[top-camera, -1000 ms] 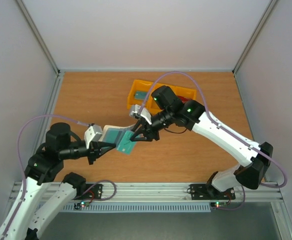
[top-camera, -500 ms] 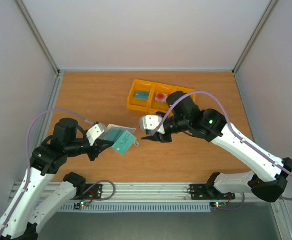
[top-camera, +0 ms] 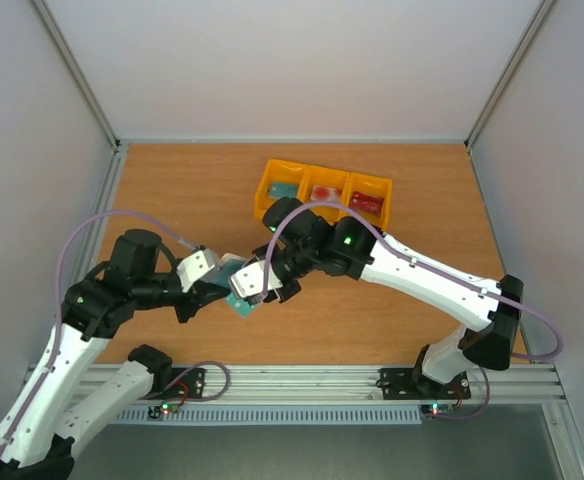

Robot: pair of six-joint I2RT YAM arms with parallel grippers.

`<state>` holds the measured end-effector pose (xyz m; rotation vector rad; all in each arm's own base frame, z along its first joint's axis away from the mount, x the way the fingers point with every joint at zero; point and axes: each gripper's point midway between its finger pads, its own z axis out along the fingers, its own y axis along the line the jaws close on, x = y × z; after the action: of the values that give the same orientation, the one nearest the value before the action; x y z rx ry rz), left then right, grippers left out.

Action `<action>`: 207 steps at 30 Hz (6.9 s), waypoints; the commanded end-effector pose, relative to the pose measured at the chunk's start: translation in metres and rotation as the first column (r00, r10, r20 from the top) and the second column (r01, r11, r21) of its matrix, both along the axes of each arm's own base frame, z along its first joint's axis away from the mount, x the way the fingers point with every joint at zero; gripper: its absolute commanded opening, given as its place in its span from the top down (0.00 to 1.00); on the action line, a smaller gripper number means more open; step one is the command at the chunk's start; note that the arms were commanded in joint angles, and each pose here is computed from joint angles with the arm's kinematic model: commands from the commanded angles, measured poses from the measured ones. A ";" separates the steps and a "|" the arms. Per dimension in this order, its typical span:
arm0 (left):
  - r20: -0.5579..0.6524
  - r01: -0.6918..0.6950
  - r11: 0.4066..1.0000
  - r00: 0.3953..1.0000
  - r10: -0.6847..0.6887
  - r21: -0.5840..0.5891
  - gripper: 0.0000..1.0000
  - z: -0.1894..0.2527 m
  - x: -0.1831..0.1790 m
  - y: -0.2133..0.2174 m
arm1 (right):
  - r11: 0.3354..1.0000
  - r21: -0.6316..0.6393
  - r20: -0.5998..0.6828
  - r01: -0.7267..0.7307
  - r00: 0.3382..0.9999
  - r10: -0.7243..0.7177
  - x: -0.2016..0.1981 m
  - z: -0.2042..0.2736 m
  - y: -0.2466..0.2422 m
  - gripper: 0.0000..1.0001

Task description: Take the credit cards out of the card holder

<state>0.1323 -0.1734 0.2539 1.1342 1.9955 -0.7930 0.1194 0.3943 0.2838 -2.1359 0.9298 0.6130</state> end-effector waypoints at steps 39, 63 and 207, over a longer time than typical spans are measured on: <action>0.070 -0.100 0.992 0.993 0.094 0.082 1.00 0.014 0.027 0.009 | 0.968 0.242 -0.021 0.070 0.998 -0.067 -0.012 0.074 -0.011 0.69; -0.054 0.105 0.991 0.992 -0.110 -0.085 1.00 0.035 -0.018 -0.014 | 0.976 -0.051 0.456 0.210 0.874 -0.165 0.076 -0.027 -0.010 0.75; -0.218 -0.294 0.911 0.947 0.236 -0.291 1.00 0.002 0.042 -0.020 | 0.546 -0.356 -0.903 0.758 -0.130 -0.409 0.126 -0.032 -0.038 0.90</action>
<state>0.1771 -0.1825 0.2428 0.7684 1.9696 -0.8405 0.2403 0.3435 0.2317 -0.5088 2.2363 1.3191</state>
